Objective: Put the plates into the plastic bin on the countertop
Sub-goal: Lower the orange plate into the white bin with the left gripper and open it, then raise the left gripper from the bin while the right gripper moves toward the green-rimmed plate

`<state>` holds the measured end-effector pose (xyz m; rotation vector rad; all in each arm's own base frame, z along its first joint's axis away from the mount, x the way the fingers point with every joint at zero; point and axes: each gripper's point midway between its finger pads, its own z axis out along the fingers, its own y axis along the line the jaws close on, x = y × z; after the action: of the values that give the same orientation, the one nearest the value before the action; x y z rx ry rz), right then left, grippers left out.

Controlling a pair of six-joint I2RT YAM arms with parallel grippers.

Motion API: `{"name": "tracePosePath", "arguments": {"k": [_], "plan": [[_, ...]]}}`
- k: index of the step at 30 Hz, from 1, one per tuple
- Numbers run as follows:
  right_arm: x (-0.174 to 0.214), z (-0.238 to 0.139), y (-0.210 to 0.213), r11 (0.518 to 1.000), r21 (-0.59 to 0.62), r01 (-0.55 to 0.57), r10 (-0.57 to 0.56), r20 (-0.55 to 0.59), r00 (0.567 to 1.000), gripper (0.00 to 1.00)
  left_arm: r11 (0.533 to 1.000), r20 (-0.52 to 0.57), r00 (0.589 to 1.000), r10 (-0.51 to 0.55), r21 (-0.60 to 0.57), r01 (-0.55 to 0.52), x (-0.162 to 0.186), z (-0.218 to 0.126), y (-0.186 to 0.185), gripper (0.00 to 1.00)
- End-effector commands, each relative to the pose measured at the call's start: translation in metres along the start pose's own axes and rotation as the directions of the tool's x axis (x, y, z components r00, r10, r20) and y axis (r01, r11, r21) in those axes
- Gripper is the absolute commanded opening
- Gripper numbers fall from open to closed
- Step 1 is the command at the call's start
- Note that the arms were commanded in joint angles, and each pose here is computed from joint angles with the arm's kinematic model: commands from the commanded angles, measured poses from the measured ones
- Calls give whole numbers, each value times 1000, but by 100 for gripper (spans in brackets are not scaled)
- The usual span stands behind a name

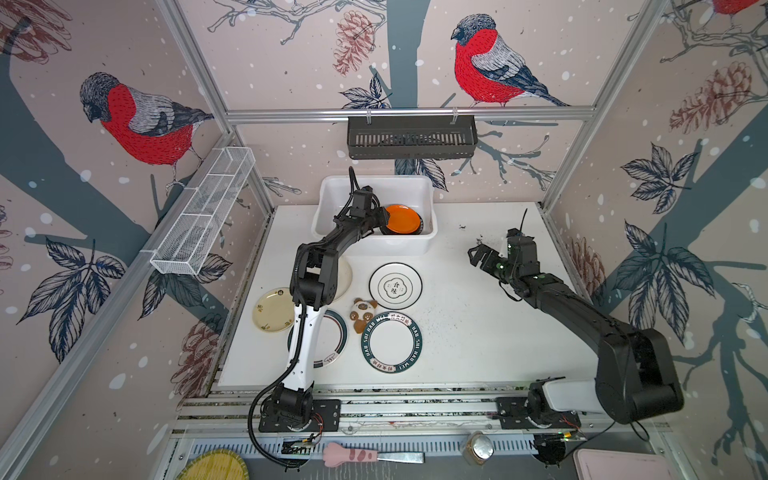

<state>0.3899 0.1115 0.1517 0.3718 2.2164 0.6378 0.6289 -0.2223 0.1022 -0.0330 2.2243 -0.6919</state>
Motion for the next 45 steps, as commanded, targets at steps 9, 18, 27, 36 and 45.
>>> {"name": "tracePosePath", "arguments": {"k": [9,18,27,36,45], "plan": [[-1,-6,6,999,-33,1,-1,7,1000,100,996,88,992,85,9,-87,-34,-33,-22,98],[-19,-50,15,998,-62,9,2,180,984,100,993,161,980,116,-2,-118,-46,-77,-47,98],[-3,-66,33,984,-174,46,-24,123,992,100,984,182,970,163,-95,-147,-32,-132,-43,98],[36,-62,56,953,-294,73,-74,7,997,100,983,263,955,139,-150,-102,-2,-211,-33,98],[97,-35,83,922,-381,66,-145,-180,973,100,985,190,980,61,-173,-27,63,-256,-12,98]]}}
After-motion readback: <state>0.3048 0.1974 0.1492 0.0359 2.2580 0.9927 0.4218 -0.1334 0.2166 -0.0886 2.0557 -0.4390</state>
